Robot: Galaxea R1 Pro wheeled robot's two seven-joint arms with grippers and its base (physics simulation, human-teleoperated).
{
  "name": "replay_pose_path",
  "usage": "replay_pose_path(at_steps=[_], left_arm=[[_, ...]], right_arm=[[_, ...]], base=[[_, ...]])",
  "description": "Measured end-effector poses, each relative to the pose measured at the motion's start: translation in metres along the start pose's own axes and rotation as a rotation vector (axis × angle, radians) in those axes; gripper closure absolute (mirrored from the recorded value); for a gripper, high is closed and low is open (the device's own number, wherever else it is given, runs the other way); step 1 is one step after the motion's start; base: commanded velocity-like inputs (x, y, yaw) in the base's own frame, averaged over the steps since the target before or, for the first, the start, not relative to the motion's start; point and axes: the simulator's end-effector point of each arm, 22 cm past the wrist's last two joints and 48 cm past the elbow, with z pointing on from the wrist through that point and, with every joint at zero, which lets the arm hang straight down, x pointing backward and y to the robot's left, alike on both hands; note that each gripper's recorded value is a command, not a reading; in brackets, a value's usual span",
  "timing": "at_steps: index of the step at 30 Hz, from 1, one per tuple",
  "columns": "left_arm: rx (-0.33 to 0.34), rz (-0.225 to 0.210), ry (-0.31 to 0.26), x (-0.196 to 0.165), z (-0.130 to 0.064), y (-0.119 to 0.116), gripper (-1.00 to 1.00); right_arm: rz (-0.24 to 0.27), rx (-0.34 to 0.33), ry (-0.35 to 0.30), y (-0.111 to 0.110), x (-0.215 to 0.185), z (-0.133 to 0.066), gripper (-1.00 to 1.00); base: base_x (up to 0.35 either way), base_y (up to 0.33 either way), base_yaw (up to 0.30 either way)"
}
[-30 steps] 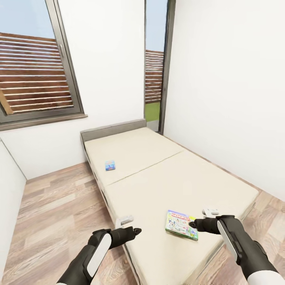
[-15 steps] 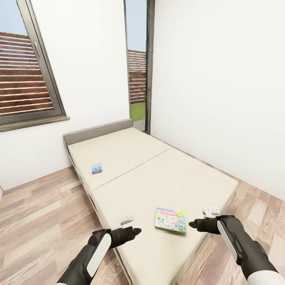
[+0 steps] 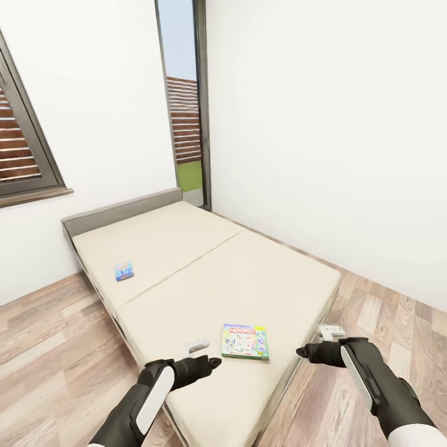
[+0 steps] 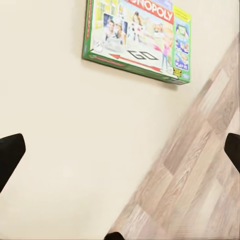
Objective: Put all the toys in the child's room - the three board games (two on the bed and one on the table), the two jigsaw puzzles on the table, and the tennis ball on the table - inside the toy box on the table in the child's room.
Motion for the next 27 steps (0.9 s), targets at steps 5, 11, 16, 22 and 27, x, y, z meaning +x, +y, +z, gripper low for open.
replay_pose_path(at_steps=[5, 11, 16, 22, 27], left_arm=[[0.0, 0.0, 0.0, 0.0, 0.0, 0.0, -1.0], [0.0, 0.0, -0.001, -0.0002, 0.0, 0.0, -1.0], [0.0, 0.0, -0.001, -0.0003, 0.0, 0.0, -1.0], [0.001, 0.0, -0.001, -0.0002, 0.0, -0.0002, -1.0], [0.001, 0.0, -0.001, -0.0001, 0.0, -0.0002, -1.0]], right_arm=[[0.0, 0.0, 0.0, -0.0003, 0.0, -0.0001, -1.0], [0.0, 0.0, 0.0, -0.0002, 0.0001, -0.0001, -1.0], [0.0, 0.0, 0.0, -0.0004, 0.0, -0.0001, -1.0], [0.001, 0.001, 0.001, -0.0006, 0.0001, -0.0001, -1.0], [0.0, 0.0, 0.0, -0.0003, 0.0002, 0.0, -1.0]], base=[[0.0, 0.001, -0.281], [0.0, 0.0, -0.282], [0.0, 0.0, -0.282], [0.0, 0.0, -0.282], [0.0, 0.0, -0.255]])
